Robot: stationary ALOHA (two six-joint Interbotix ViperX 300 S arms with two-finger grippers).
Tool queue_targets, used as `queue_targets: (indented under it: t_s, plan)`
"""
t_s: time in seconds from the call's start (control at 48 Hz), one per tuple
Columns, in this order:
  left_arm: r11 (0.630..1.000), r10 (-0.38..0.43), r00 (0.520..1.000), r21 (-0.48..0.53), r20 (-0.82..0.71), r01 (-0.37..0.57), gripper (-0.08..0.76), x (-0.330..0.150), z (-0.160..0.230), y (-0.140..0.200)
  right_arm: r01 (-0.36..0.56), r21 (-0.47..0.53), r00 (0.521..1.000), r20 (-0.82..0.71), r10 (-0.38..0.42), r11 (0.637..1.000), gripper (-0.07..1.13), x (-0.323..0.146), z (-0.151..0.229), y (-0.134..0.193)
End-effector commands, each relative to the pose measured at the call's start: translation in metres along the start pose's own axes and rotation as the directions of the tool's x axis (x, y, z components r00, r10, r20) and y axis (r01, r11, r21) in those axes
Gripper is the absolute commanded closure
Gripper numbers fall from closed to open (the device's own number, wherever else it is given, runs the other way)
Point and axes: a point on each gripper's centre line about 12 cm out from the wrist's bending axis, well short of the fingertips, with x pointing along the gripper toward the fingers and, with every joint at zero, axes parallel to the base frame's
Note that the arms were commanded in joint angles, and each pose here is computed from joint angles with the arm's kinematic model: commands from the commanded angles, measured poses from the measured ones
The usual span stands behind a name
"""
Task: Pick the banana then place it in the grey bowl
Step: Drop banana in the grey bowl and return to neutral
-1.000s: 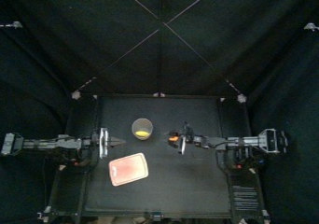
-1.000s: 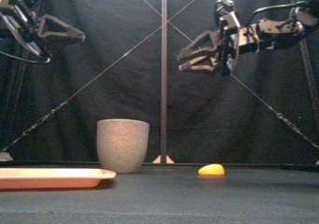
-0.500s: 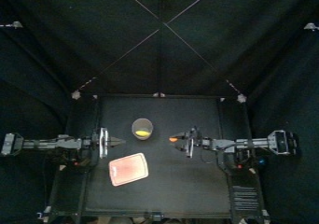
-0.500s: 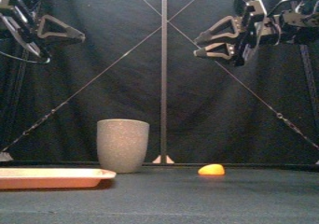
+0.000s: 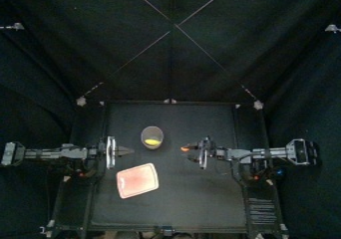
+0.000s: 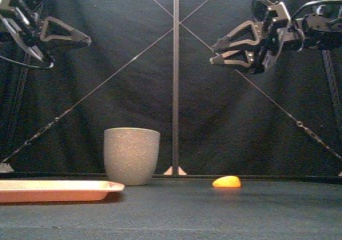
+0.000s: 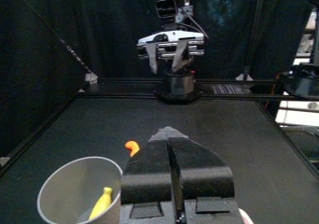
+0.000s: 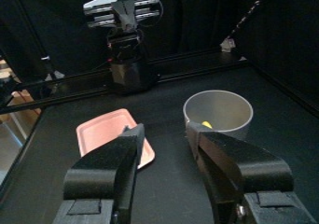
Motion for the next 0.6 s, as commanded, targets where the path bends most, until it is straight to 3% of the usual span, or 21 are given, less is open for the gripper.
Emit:
queue_targets:
  t_s: [0.021,0.604]
  plan:
    - [1.0,0.003,1.0,0.002,0.018,-0.003,0.674,0.0015,0.006,0.0007,-0.005,-0.001,1.0,0.029,0.005,1.0,0.25,-0.0006,0.0075,0.0014]
    - [1.0,0.003,1.0,0.002,0.012,-0.003,0.674,0.0012,0.0044,0.0007,0.001,-0.001,1.0,0.02,-0.001,1.0,0.26,-0.0013,0.0047,-0.0004]
